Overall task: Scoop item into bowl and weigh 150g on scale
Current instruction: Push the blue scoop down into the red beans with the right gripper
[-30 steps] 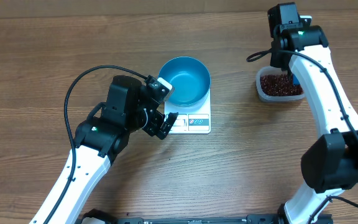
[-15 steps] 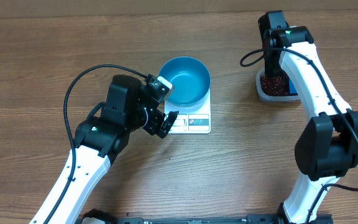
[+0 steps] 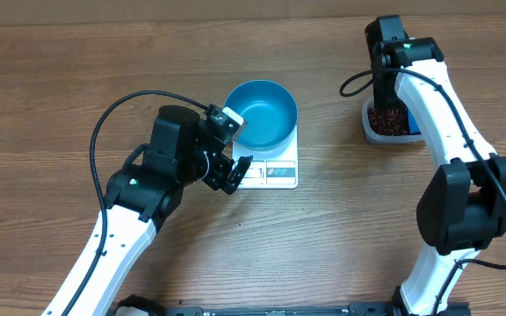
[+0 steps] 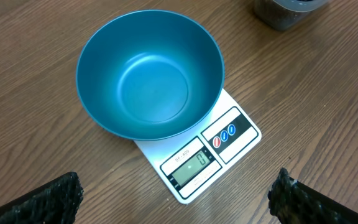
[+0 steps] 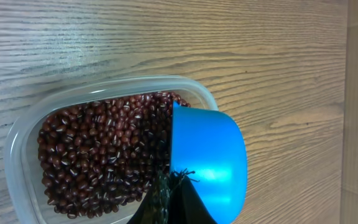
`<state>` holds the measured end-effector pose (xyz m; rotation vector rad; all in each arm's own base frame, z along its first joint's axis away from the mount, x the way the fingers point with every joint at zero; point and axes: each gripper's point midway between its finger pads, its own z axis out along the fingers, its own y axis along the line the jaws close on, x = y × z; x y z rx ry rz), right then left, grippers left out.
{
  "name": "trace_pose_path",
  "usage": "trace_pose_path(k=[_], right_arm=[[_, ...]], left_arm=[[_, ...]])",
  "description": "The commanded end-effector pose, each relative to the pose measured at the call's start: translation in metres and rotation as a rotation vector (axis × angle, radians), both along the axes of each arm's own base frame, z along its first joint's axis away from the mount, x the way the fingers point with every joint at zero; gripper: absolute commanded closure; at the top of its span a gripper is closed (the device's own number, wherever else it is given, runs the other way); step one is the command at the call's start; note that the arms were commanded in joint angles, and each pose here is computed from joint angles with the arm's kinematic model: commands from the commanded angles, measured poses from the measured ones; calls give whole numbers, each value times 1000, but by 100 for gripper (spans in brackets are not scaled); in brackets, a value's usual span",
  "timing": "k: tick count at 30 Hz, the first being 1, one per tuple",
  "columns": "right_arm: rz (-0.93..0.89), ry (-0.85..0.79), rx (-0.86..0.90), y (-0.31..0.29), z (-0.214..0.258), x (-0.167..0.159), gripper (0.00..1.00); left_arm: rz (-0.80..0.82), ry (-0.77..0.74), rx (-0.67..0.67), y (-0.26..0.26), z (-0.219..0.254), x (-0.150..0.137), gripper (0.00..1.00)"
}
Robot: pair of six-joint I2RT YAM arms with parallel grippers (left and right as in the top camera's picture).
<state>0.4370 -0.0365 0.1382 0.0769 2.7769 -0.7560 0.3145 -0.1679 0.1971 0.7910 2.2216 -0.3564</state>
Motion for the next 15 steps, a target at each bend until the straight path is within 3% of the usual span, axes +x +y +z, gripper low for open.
trace_pose_path(k=[1,15], right_arm=[[24,28,-7,-1,-8,-2,96],[58,71,28,5,-25,-8,96]], left_arm=[[8,-18,-16,-3,10,4,0],[8,-17,-16,-3,10,4,0]])
